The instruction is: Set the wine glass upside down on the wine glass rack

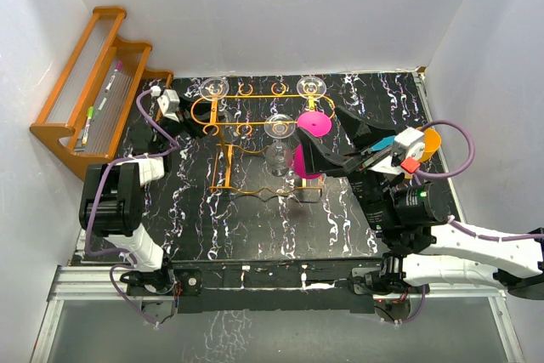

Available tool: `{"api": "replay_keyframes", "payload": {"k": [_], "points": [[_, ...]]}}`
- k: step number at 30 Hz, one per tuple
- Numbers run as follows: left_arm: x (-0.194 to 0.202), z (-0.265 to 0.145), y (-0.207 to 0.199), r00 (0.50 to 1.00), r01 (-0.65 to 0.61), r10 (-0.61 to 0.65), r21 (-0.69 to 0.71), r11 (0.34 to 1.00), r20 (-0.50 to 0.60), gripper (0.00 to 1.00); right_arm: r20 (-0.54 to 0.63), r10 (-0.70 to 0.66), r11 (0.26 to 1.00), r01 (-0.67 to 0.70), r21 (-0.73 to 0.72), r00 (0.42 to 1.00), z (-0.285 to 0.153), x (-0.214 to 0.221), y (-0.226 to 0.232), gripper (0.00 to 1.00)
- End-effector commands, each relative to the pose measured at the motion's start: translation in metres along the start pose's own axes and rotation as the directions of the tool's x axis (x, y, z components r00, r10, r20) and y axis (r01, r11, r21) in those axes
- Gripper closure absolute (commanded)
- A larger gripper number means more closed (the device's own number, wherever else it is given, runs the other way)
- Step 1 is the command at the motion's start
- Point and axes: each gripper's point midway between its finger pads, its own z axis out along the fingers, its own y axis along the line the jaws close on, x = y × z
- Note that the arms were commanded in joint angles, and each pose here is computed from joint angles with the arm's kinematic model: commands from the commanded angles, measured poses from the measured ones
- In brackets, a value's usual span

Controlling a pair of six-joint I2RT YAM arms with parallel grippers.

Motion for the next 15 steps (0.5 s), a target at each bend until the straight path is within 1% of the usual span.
{"api": "replay_keyframes", "payload": {"k": [1, 3, 5, 7, 8, 10, 12, 13, 14, 15], "points": [[-0.024, 0.001, -0.007, 0.985, -0.163, 0.161, 0.030, 0.986, 0.065, 0.55, 0.041, 0.027, 1.000, -0.028, 0.010, 0.999, 0.000, -0.012, -0.004, 0.02], [-0.023, 0.000, -0.005, 0.985, -0.161, 0.159, 0.022, 0.987, 0.059, 0.54, 0.042, 0.030, 0.999, -0.030, 0.011, 0.999, -0.001, -0.012, -0.005, 0.02], [-0.021, -0.002, -0.001, 0.988, -0.149, 0.148, 0.009, 0.989, 0.051, 0.50, 0.043, 0.031, 0.999, -0.032, 0.012, 0.999, -0.001, -0.012, -0.005, 0.02], [-0.020, -0.007, 0.004, 0.989, -0.144, 0.144, -0.020, 0.989, 0.043, 0.43, 0.034, 0.034, 0.999, -0.036, 0.037, 0.999, -0.001, -0.012, -0.010, 0.02], [-0.020, -0.012, 0.009, 0.990, -0.138, 0.140, -0.042, 0.990, 0.037, 0.39, 0.006, 0.036, 0.998, -0.036, 0.050, 0.999, 0.000, -0.010, -0.011, 0.01], [-0.020, -0.022, 0.019, 0.994, -0.110, 0.111, -0.081, 0.991, 0.009, 0.36, -0.117, -0.019, 0.999, 0.025, 0.045, 0.993, 0.010, 0.004, -0.004, 0.02], [-0.022, -0.033, 0.023, 0.996, -0.086, 0.084, -0.114, 0.990, -0.019, 0.36, -0.282, -0.126, 0.990, 0.137, 0.020, 0.951, 0.021, 0.026, 0.007, 0.02], [-0.023, -0.039, 0.024, 0.997, -0.073, 0.069, -0.129, 0.989, -0.037, 0.36, -0.310, -0.157, 0.983, 0.180, 0.046, 0.938, 0.027, 0.031, 0.004, 0.02], [-0.026, -0.047, 0.025, 0.997, -0.065, 0.056, -0.154, 0.986, -0.057, 0.35, -0.302, -0.161, 0.975, 0.199, 0.098, 0.940, 0.030, 0.032, -0.001, 0.02], [-0.026, -0.052, 0.024, 0.996, -0.055, 0.041, -0.173, 0.983, -0.081, 0.35, -0.267, -0.147, 0.972, 0.190, 0.141, 0.952, 0.032, 0.029, -0.005, 0.02]]}}
